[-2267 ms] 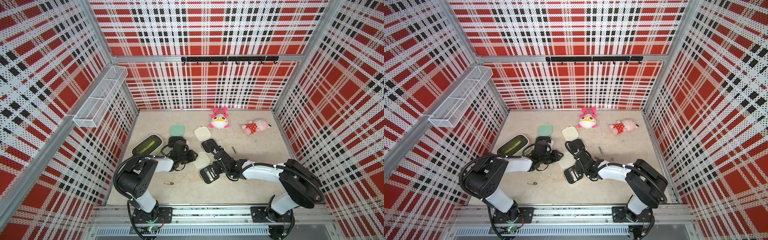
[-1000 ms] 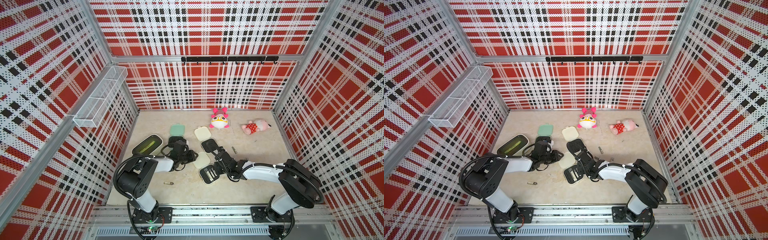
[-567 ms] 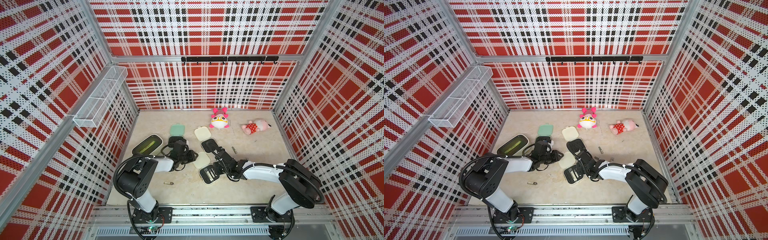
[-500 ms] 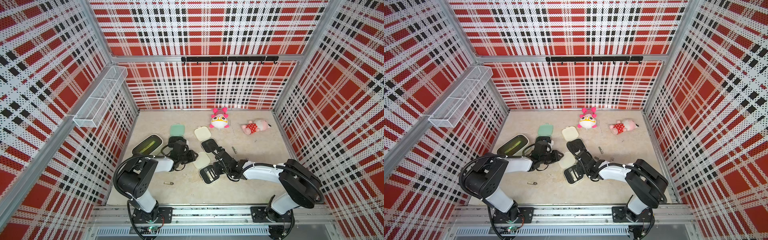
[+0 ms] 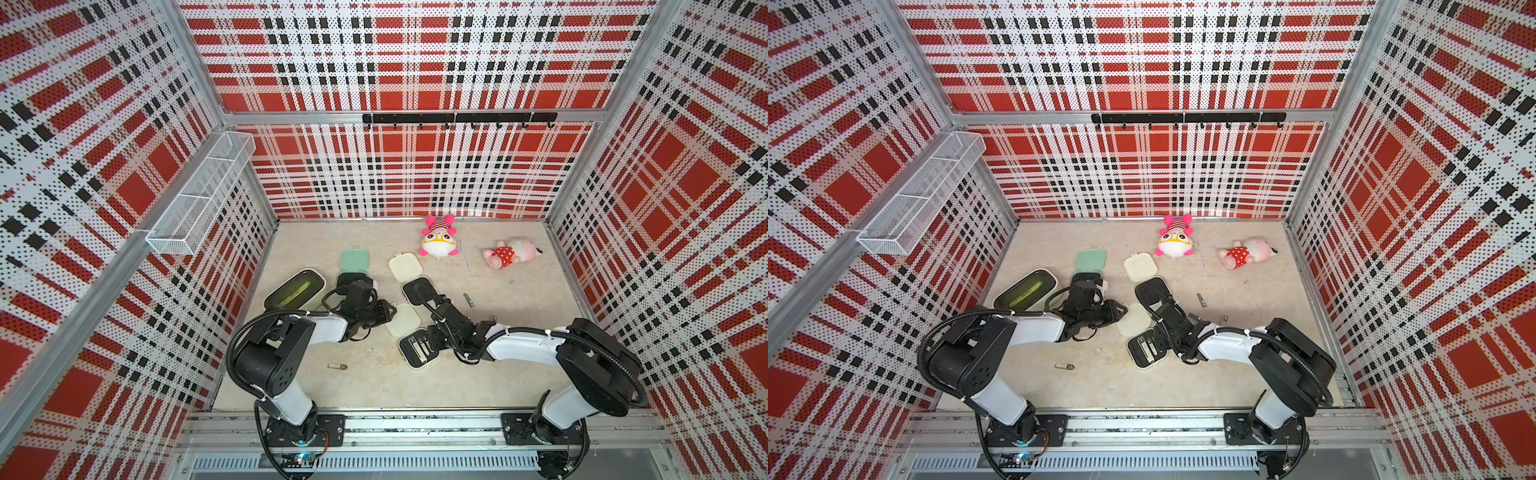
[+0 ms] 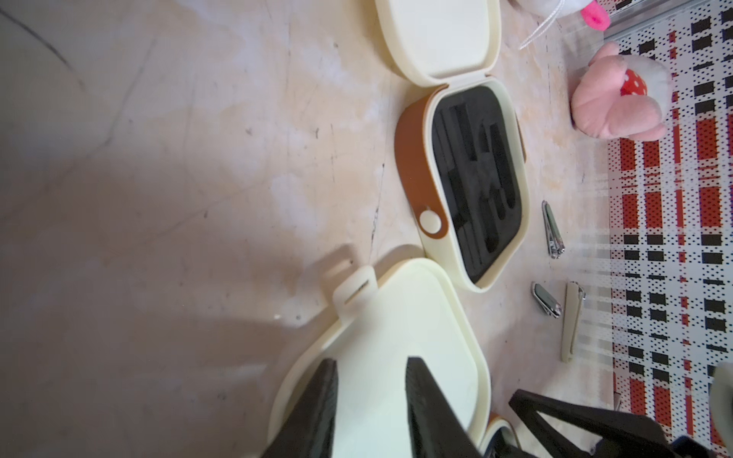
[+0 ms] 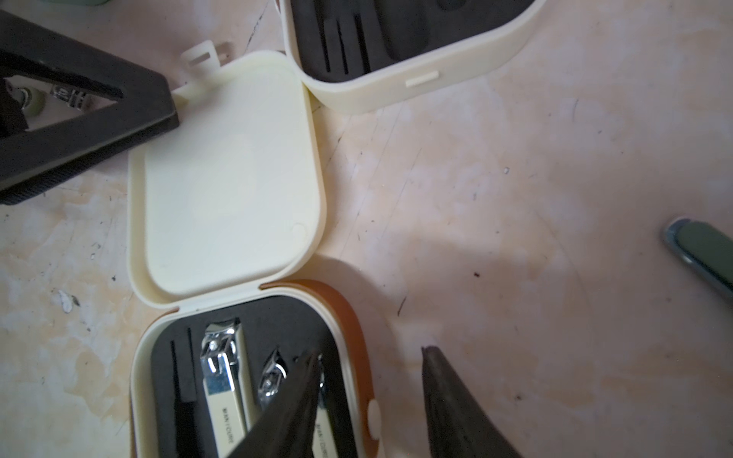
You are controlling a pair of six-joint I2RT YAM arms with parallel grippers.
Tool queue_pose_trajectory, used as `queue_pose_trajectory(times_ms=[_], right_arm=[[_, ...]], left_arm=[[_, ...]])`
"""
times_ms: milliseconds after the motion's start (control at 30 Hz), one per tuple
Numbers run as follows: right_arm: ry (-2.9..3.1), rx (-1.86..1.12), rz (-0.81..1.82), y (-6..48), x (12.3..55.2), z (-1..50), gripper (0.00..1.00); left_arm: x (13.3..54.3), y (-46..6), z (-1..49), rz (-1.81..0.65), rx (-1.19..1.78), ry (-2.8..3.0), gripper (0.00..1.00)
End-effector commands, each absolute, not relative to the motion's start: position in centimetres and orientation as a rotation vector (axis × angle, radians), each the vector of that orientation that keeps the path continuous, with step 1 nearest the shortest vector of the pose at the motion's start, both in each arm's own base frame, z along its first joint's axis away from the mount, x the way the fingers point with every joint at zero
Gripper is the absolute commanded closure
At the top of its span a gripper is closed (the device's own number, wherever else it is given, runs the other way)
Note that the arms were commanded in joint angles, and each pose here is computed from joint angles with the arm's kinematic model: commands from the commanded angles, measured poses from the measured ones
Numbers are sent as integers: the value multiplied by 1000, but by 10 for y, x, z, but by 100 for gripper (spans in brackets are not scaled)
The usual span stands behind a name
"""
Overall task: Organize nail clipper sets
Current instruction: Place the nail clipper in the storage box.
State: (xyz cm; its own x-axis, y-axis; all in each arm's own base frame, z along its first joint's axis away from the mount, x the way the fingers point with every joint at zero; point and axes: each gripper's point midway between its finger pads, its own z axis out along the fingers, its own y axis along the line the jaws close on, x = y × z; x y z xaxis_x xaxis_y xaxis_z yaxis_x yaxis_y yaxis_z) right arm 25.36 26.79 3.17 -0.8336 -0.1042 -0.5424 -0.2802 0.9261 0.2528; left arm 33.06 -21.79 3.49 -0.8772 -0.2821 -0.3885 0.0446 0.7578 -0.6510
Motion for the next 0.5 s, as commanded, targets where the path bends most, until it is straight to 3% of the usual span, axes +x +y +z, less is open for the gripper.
queue_pose_trajectory(times_ms=[0, 167, 333, 467], right_arm=[[2579, -267, 411, 261, 248, 19, 55], [2563, -271, 417, 264, 252, 26, 55], [2516, -258, 453, 272, 260, 51, 52], [2505, -214, 448, 268, 261, 67, 52]], left_arm=[[338, -223, 58, -963, -144, 2440, 65], [343, -222, 77, -968, -116, 2410, 60], [346, -210, 91, -1011, -116, 2364, 47], [345, -200, 92, -1055, -122, 2342, 43]])
